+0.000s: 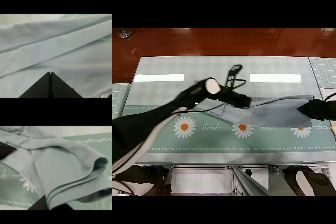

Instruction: Fold the shirts.

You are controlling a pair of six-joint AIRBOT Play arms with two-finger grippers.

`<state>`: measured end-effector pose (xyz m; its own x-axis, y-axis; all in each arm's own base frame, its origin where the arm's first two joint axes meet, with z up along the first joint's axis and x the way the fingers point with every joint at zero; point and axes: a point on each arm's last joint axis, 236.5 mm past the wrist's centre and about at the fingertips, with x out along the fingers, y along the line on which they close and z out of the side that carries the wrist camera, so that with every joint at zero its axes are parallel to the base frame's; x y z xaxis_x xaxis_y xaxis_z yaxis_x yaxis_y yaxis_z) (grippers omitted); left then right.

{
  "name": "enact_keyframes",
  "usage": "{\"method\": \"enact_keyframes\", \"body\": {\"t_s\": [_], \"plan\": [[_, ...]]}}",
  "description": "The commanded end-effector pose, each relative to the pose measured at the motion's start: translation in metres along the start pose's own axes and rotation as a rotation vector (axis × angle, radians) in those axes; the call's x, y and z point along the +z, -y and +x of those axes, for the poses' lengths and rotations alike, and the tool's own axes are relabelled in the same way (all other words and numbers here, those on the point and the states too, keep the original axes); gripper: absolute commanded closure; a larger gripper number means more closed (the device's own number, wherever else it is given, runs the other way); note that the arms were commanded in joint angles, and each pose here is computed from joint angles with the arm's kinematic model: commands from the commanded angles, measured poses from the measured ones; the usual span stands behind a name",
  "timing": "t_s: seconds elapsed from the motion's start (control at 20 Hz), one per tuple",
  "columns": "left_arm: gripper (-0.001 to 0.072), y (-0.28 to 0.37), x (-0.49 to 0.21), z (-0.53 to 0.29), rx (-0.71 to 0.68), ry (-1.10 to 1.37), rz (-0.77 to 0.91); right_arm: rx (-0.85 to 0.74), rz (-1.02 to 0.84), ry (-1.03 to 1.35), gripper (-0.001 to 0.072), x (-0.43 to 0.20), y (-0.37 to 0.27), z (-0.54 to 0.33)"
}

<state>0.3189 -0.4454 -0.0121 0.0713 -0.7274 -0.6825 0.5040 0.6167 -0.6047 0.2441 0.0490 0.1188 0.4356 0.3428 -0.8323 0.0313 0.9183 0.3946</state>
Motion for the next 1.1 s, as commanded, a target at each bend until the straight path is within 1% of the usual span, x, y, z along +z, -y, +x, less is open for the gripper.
{"method": "enact_keyframes", "body": {"t_s": [0.0, 0.1, 0.2, 0.3, 0.4, 0.5, 0.65, 0.75, 0.85, 0.9, 1.0, 1.05], "plan": [[0.0688, 0.047, -0.032, 0.071, -0.058, -0.133, 0.000, 0.025, 0.011, 0.020, 0.0675, -0.011, -0.012, -0.010], [0.0688, 0.069, -0.060, 0.099, -0.075, -0.201, -0.028, 0.058, 0.014, 0.041, 0.0675, -0.006, -0.019, -0.010], [0.0688, 0.090, -0.091, 0.111, -0.102, -0.292, 0.012, 0.074, 0.018, 0.054, 0.0675, -0.003, -0.023, -0.011], [0.0687, 0.100, -0.105, 0.110, -0.121, -0.352, 0.055, 0.074, 0.027, 0.056, 0.0675, -0.002, -0.023, -0.011], [0.0687, 0.090, -0.088, 0.094, -0.123, -0.355, 0.039, 0.081, 0.028, 0.055, 0.0675, -0.003, -0.024, -0.011], [0.0688, 0.061, -0.052, 0.065, -0.113, -0.328, -0.012, 0.106, 0.031, 0.054, 0.0675, -0.002, -0.030, -0.011], [0.0688, 0.007, 0.011, -0.005, -0.081, -0.230, -0.092, 0.188, 0.034, 0.030, 0.0675, 0.000, -0.047, -0.006], [0.0688, -0.038, 0.041, -0.069, 0.006, -0.167, -0.101, 0.237, 0.006, 0.000, 0.0675, 0.001, -0.065, 0.006], [0.0687, -0.081, 0.059, -0.138, 0.115, -0.073, -0.123, 0.277, -0.036, -0.041, 0.0675, 0.004, -0.087, 0.024], [0.0687, -0.094, 0.064, -0.172, 0.139, -0.006, -0.158, 0.296, -0.062, -0.067, 0.0675, 0.006, -0.101, 0.034], [0.0687, -0.116, 0.061, -0.240, 0.198, 0.158, -0.213, 0.326, -0.110, -0.113, 0.0675, 0.012, -0.128, 0.057], [0.0686, -0.122, 0.048, -0.267, 0.231, 0.231, -0.228, 0.340, -0.136, -0.133, 0.0675, 0.017, -0.144, 0.071]]}}
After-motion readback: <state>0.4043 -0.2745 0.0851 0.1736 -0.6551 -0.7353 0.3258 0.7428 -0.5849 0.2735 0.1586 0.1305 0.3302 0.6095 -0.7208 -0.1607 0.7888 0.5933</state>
